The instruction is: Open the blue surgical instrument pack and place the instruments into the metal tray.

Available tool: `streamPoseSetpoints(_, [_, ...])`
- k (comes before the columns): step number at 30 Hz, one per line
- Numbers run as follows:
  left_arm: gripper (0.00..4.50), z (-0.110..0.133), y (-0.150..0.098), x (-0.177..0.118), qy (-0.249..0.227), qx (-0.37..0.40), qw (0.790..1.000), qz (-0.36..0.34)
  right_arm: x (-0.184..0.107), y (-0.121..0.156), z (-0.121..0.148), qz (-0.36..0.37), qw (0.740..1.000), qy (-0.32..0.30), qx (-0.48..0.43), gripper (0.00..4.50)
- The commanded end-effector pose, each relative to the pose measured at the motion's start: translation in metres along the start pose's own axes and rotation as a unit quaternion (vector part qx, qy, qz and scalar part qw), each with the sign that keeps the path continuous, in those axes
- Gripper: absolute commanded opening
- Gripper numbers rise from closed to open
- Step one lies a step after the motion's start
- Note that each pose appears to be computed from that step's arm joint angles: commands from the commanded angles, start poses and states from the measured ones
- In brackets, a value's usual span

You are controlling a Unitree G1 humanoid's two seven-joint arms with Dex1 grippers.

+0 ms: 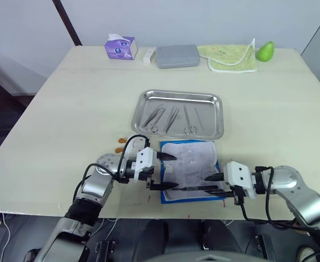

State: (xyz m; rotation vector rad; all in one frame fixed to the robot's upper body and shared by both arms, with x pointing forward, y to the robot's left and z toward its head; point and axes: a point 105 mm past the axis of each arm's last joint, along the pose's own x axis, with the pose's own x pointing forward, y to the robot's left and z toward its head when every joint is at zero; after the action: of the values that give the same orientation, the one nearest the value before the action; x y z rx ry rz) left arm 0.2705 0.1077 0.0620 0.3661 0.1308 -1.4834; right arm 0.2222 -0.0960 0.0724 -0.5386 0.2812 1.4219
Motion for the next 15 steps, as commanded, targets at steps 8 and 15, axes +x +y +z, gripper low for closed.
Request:
streamPoseSetpoints(8, [4.50, -0.024, -0.011, -0.003, 0.035, -0.040, 0.999, -0.011, 0.003, 0.001, -0.020, -0.010, 0.998, 0.060, 0.011, 1.58])
streamPoseSetpoints(15, [4.50, -0.023, -0.013, -0.002, 0.033, -0.041, 0.999, -0.011, 0.008, 0.007, -0.036, -0.005, 0.995, 0.089, 0.055, 1.31])
